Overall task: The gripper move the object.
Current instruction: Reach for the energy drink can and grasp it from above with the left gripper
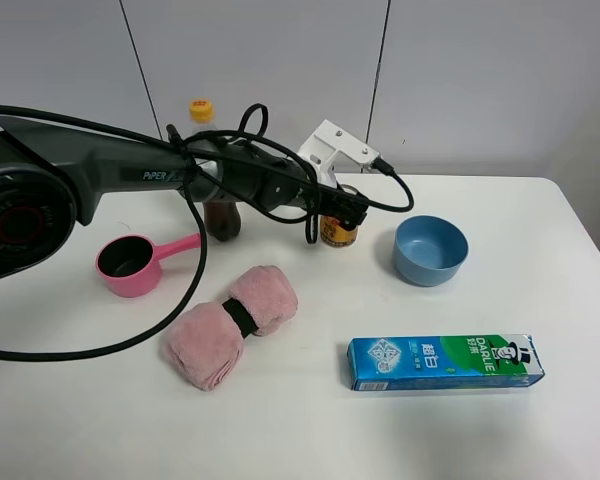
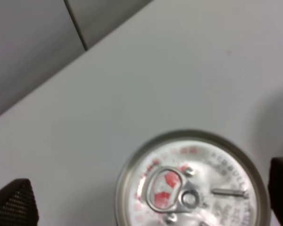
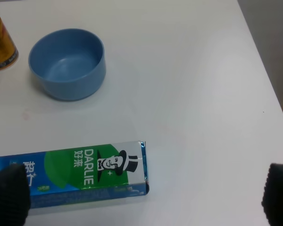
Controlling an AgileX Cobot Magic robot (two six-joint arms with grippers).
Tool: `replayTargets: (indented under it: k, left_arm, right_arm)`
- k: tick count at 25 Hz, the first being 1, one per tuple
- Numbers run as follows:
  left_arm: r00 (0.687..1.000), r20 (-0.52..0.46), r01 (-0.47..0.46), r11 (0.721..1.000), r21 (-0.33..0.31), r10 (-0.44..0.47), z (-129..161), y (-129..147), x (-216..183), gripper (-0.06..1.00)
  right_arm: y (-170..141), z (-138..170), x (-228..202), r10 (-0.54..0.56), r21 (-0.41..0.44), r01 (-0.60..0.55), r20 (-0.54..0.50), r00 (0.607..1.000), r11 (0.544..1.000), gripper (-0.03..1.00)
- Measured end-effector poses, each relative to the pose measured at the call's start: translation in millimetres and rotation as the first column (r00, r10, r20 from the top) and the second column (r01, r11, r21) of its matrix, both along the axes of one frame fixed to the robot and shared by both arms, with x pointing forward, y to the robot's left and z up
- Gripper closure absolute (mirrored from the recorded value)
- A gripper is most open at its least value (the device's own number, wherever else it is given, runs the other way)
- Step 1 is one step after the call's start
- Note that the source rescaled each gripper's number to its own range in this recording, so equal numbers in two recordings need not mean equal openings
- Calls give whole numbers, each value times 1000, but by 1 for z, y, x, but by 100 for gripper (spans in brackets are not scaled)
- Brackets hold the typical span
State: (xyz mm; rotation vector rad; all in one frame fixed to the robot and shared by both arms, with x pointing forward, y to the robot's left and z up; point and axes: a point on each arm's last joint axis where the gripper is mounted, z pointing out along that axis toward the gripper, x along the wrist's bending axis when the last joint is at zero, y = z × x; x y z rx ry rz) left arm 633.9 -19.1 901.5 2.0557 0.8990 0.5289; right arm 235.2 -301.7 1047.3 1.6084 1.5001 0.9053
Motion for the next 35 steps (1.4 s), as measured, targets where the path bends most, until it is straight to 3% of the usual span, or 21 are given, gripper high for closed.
replayTargets:
  k: [11,20,35]
  left_arm:
    - [999,-48,-24,1000,-2,24,-18,0,0,-6]
    - [998,-42,-57,996,-71,54,-14,-2,2,-6]
    - [998,-60,-36,998,-56,33,-29,-10,-6,-6]
  right_arm:
    - [0,0,0,0,0,0,0,1000,1000,-3]
    - [0,0,0,0,0,0,0,1000,1000,-3]
    - [0,0,0,0,0,0,0,1000,1000,-3]
